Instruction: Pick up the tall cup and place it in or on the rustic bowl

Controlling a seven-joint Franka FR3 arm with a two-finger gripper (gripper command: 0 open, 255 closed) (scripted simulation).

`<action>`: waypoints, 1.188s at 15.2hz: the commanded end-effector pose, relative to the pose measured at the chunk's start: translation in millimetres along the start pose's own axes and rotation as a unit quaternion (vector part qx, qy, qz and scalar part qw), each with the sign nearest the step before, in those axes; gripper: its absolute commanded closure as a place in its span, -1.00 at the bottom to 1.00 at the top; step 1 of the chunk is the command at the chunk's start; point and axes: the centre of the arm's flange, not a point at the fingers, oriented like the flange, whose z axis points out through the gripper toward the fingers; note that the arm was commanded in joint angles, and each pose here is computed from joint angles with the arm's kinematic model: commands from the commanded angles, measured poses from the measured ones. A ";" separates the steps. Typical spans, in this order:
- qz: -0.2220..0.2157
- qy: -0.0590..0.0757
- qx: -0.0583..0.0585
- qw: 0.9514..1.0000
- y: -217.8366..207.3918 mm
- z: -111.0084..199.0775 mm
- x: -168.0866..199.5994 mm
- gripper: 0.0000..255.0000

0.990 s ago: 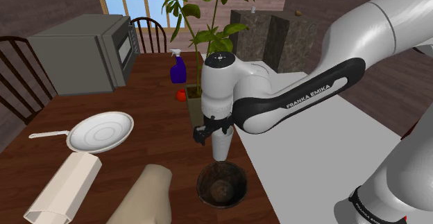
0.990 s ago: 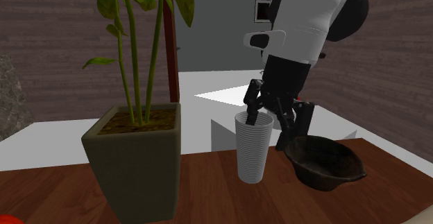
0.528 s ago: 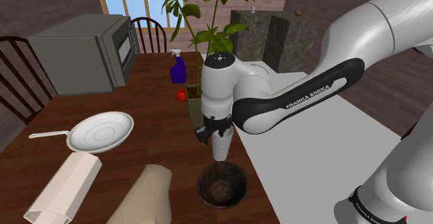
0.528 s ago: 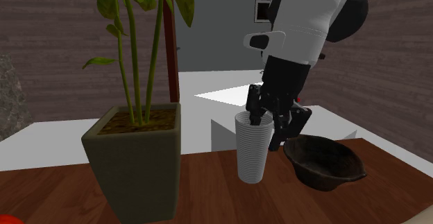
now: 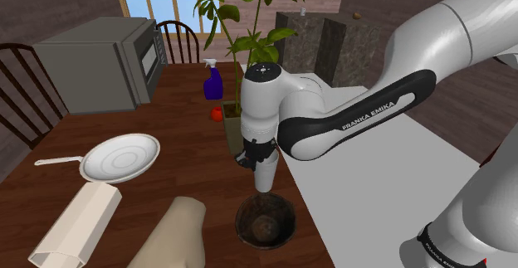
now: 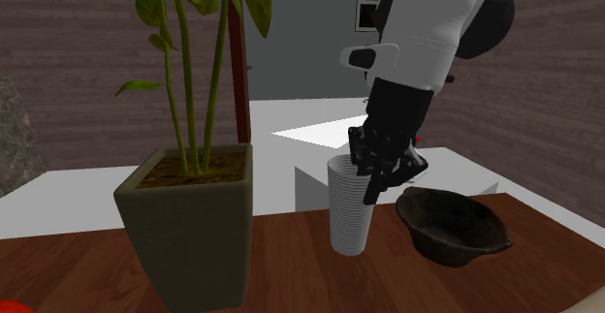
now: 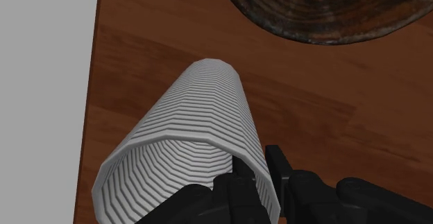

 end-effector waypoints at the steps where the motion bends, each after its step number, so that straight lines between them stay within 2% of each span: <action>1: 0.000 0.000 0.000 1.000 0.0 0.0 0.0 1.00; 18: 0.000 0.000 0.000 1.000 9.7 -87.7 16.4 1.00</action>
